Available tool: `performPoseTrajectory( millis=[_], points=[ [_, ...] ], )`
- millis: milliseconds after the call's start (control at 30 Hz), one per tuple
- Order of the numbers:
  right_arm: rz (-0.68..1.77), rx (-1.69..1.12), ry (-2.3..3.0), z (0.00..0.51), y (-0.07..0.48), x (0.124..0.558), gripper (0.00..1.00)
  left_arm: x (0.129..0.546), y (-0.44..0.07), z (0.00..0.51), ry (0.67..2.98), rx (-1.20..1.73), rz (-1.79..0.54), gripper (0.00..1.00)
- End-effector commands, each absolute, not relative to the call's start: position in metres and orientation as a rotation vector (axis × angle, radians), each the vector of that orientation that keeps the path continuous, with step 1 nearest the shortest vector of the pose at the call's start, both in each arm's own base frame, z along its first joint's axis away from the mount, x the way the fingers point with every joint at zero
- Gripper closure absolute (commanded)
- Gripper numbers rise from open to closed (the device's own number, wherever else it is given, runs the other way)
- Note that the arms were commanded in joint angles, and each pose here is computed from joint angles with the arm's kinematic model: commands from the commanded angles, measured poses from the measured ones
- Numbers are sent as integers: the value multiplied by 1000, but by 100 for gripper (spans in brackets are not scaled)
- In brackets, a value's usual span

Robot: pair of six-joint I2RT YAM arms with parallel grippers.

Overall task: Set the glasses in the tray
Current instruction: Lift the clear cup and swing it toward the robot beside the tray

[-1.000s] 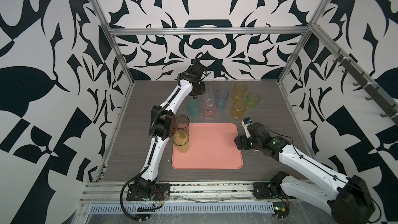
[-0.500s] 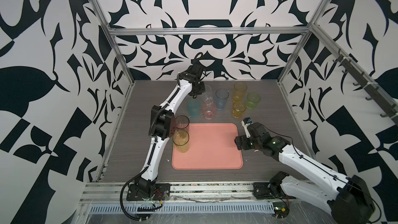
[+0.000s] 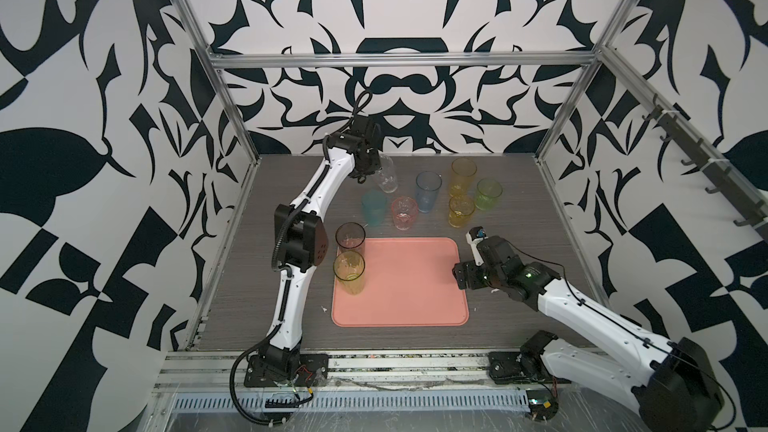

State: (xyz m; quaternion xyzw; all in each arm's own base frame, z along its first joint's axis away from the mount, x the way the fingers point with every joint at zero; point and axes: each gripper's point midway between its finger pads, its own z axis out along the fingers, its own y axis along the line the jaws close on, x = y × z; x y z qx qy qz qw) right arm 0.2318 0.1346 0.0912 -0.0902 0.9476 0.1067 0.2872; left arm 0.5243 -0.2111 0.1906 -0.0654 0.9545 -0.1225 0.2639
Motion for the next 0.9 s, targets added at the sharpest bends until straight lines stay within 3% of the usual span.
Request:
performPoseTrajectory(
  millis=[0,533,867],
  points=[
    [310,-245,2481,105,139,239,6,513,-189,222,2543,-201,-309,100],
    [316,-241,2466,108,138,238,6,460,-92,247,2547,-380,-181,100],
    [318,-236,2457,109,137,238,6,398,-46,252,2595,-447,-44,100]
  ],
)
